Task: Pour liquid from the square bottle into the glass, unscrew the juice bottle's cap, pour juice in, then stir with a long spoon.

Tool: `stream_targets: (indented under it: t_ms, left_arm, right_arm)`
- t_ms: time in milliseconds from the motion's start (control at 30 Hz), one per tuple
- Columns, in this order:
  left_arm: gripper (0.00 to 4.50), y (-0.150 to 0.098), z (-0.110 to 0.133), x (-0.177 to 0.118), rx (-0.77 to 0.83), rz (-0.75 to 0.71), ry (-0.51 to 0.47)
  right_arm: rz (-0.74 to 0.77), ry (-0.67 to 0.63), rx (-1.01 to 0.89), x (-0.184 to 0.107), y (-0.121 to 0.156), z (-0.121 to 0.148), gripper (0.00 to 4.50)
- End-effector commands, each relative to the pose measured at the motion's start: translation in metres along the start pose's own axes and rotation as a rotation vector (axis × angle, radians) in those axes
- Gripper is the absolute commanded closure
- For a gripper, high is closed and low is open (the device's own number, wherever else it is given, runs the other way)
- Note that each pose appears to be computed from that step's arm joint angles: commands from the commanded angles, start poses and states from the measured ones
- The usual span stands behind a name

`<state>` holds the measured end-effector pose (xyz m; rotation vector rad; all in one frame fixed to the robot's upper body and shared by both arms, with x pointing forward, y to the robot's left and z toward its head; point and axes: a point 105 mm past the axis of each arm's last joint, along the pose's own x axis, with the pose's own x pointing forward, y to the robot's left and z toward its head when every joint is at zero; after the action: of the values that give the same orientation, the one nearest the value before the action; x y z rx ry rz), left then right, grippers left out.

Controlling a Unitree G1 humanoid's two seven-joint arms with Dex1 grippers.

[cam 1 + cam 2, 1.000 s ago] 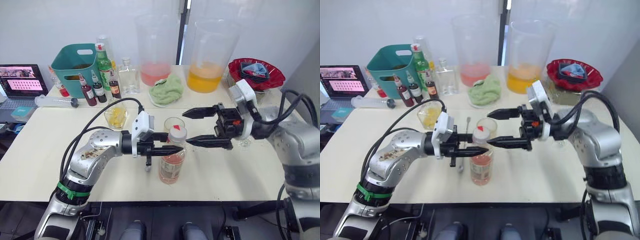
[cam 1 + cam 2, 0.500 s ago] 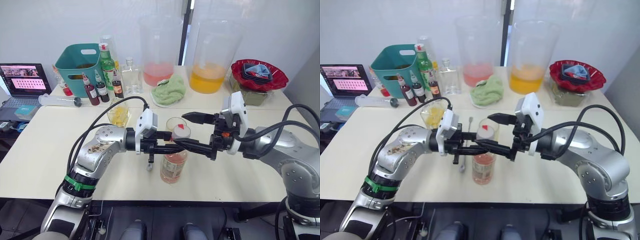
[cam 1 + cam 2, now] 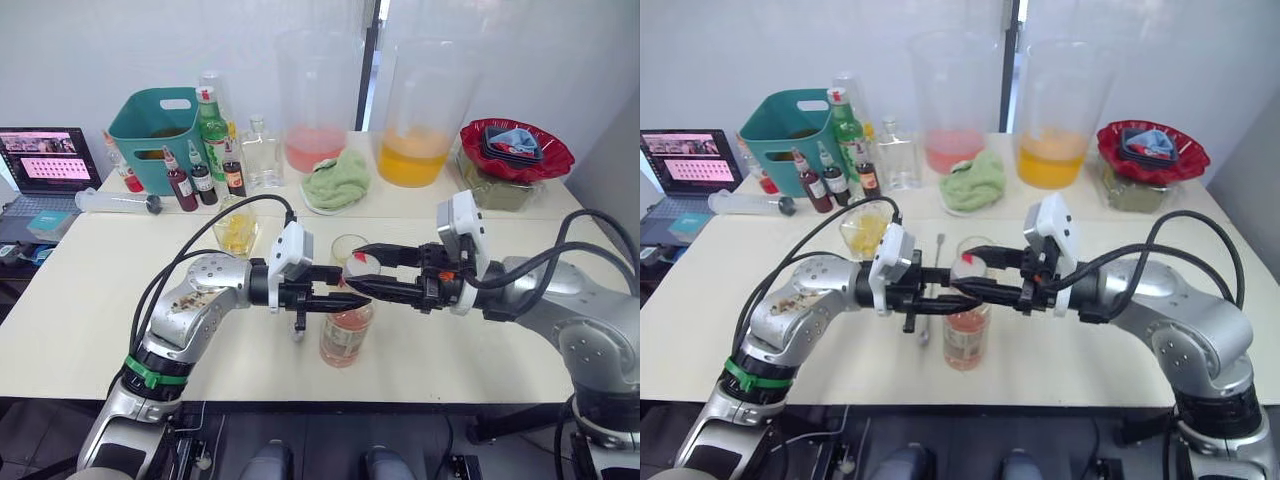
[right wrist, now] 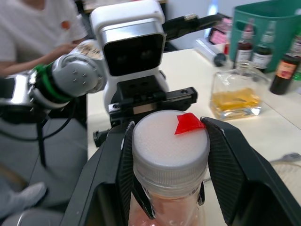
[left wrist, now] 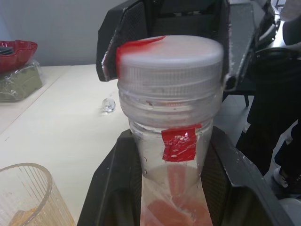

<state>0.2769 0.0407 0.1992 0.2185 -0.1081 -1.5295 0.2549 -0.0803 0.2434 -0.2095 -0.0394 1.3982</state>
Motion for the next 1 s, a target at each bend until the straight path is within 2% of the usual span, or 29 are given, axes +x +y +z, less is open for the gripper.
stream_targets:
  t_ms: [33, 233, 367, 433, 500, 600, 767, 867, 1000]
  left_arm:
    - [3.24, 0.004, -0.008, -0.005, -0.033, 0.063, 0.037]
    - [3.24, 0.000, -0.008, -0.009, -0.028, 0.082, 0.055]
    - [3.24, -0.007, -0.009, -0.009, -0.043, 0.105, 0.049]
    - [3.24, -0.010, -0.009, -0.008, -0.048, 0.113, 0.047]
    - [3.24, -0.010, -0.009, -0.009, -0.049, 0.121, 0.047]
    - [3.24, -0.007, -0.010, -0.009, -0.049, 0.129, 0.049]
    - [3.24, -0.006, -0.012, -0.008, -0.048, 0.123, 0.046]
    - [3.24, -0.003, -0.012, -0.008, -0.048, 0.118, 0.044]
    - [3.24, -0.001, -0.013, -0.005, -0.046, 0.094, 0.037]
  right_arm:
    - [0.243, 0.027, -0.087, 0.004, 0.007, 0.000, 2.80]
    - [0.481, 0.013, -0.133, 0.009, -0.011, 0.011, 2.80]
    - [0.560, 0.032, -0.169, 0.015, -0.018, 0.013, 2.80]
    - [0.574, 0.042, -0.166, 0.016, -0.020, 0.014, 1.76]
    - [0.574, 0.040, -0.167, 0.015, -0.022, 0.018, 1.12]
    - [0.559, -0.005, -0.135, 0.009, -0.025, 0.029, 0.05]
    - [0.491, -0.028, -0.093, -0.006, -0.021, 0.033, 0.05]
    - [0.329, -0.069, -0.108, -0.010, -0.019, 0.039, 0.05]
    - [0.134, -0.040, -0.094, -0.009, -0.015, 0.028, 0.05]
